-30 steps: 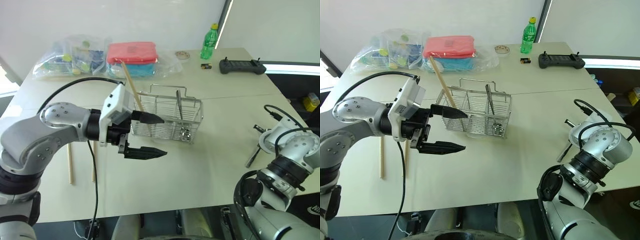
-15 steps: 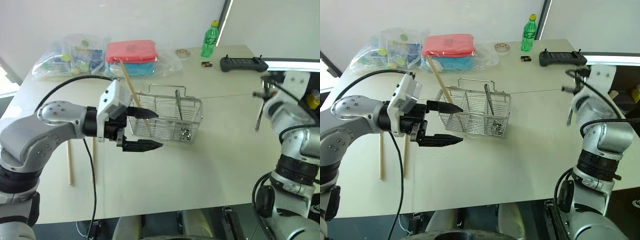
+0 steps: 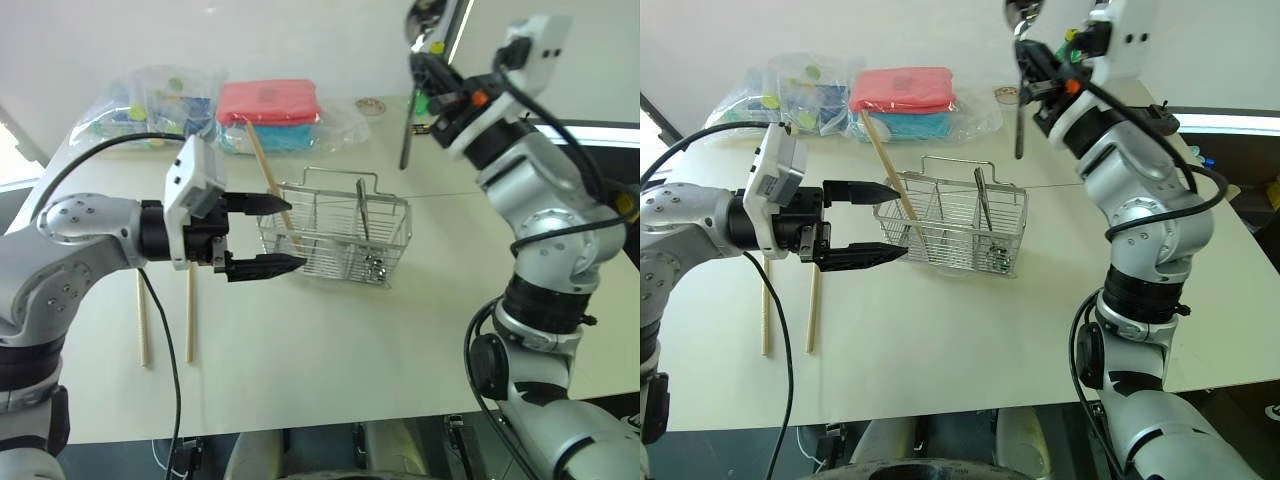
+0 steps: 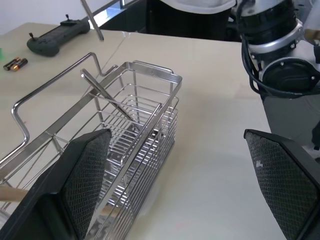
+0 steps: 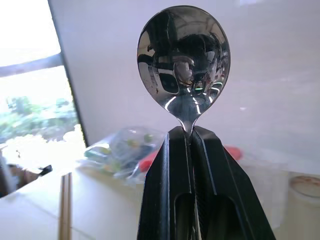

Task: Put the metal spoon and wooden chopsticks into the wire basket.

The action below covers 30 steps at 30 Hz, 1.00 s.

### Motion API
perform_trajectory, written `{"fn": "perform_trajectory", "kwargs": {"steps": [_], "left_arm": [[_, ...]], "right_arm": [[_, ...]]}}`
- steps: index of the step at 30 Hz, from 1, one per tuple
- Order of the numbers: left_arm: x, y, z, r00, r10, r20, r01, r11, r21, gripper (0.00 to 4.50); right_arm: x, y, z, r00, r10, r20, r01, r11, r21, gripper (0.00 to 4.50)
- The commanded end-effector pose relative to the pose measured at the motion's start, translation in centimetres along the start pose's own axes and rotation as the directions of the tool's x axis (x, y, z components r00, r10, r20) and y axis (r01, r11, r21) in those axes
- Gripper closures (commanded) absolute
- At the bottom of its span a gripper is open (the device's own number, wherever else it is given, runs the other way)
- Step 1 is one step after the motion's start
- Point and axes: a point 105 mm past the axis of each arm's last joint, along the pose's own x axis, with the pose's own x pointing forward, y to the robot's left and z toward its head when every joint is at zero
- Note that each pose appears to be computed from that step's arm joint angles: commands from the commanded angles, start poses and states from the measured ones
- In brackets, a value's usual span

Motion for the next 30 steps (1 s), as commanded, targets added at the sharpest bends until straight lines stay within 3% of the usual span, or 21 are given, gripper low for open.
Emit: {"fn": "perform_trajectory", "kwargs": {"steps": [1,5,13,16,20,26,30], "left_arm": [[-0.6,0.2,1.1,0.999,0.030,0.015,-0.031,0.998,0.052,0.00],[-0.7,0.4,1.0,0.999,0.042,0.003,-0.042,0.997,0.061,0.00],[-0.4,1.0,1.4,0.998,0.056,0.012,-0.057,0.995,0.079,0.00],[-0.4,1.2,1.6,0.998,0.055,0.015,-0.056,0.995,0.085,0.00],[-0.4,1.5,1.8,0.998,0.065,0.023,-0.067,0.994,0.092,0.00],[-0.6,2.1,2.0,0.993,0.108,0.041,-0.111,0.989,0.098,0.00],[-1.2,3.1,3.0,0.973,0.209,0.099,-0.218,0.971,0.093,0.00]], "right_arm": [[-0.6,1.5,-0.6,0.996,0.084,0.003,-0.084,0.996,-0.022,4.44],[-2.1,2.7,-2.1,0.980,0.194,-0.044,-0.194,0.981,0.004,4.44],[-3.0,1.7,-4.1,0.980,0.174,-0.097,-0.173,0.985,0.013,4.44],[-3.0,1.1,-4.7,0.986,0.127,-0.110,-0.125,0.992,0.029,3.49],[-2.8,0.4,-4.7,0.991,0.077,-0.106,-0.078,0.997,-0.010,1.55],[-2.7,-0.4,-3.0,0.995,0.070,-0.075,-0.073,0.997,-0.034,1.55],[-2.5,-0.7,0.4,0.990,0.127,-0.058,-0.134,0.981,-0.141,1.55]]}}
